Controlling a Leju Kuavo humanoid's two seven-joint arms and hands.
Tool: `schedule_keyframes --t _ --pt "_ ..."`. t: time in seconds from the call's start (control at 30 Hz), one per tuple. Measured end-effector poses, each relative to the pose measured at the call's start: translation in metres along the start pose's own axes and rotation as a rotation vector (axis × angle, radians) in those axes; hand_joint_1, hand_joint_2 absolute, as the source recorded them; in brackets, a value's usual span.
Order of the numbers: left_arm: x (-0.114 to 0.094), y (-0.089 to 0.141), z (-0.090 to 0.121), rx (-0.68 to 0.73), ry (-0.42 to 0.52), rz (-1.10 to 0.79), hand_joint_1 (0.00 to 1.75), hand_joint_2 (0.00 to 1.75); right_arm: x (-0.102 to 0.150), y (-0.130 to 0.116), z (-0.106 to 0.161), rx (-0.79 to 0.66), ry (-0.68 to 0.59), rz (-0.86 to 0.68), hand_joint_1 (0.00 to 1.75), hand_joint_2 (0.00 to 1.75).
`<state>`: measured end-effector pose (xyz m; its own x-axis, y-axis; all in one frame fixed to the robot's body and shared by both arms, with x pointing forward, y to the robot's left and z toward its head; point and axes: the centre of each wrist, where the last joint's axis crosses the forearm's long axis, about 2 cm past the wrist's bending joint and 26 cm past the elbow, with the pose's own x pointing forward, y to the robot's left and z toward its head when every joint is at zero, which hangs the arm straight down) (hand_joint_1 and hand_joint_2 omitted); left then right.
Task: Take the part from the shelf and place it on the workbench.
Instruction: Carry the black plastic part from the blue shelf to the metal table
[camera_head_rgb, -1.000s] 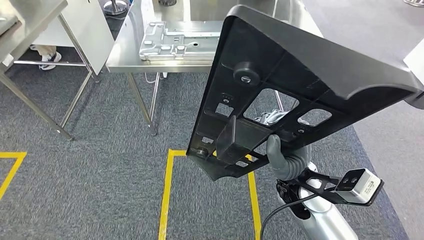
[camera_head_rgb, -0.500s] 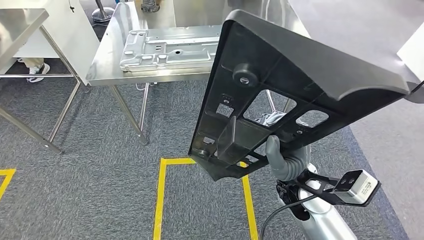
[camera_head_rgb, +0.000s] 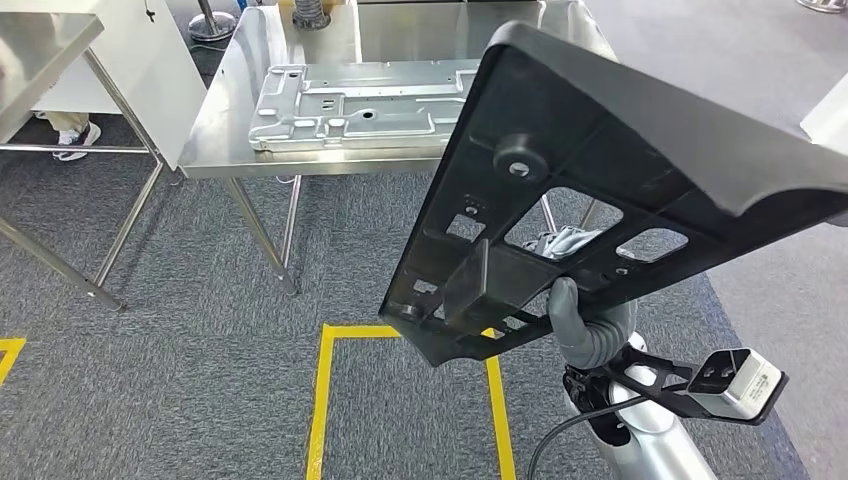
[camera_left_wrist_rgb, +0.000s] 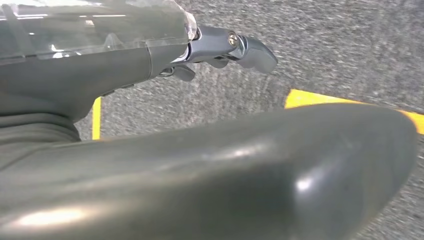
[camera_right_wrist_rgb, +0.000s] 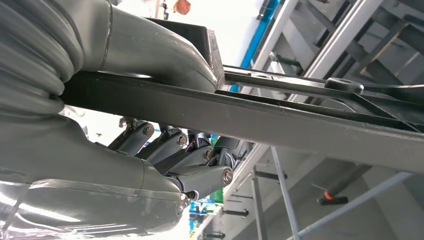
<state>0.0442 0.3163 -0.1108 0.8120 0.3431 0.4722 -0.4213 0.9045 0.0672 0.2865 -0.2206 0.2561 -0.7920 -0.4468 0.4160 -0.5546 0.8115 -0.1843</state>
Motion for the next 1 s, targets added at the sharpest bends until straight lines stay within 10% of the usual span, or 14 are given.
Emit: schedule_keyframes --t 1.0 --pt "-0.0019 0.0038 0.0005 0.02 0.002 0.01 0.0 0.0 0.0088 0.0014 -0.0001 -0.027 -0.026 0.022 1.75 1.75"
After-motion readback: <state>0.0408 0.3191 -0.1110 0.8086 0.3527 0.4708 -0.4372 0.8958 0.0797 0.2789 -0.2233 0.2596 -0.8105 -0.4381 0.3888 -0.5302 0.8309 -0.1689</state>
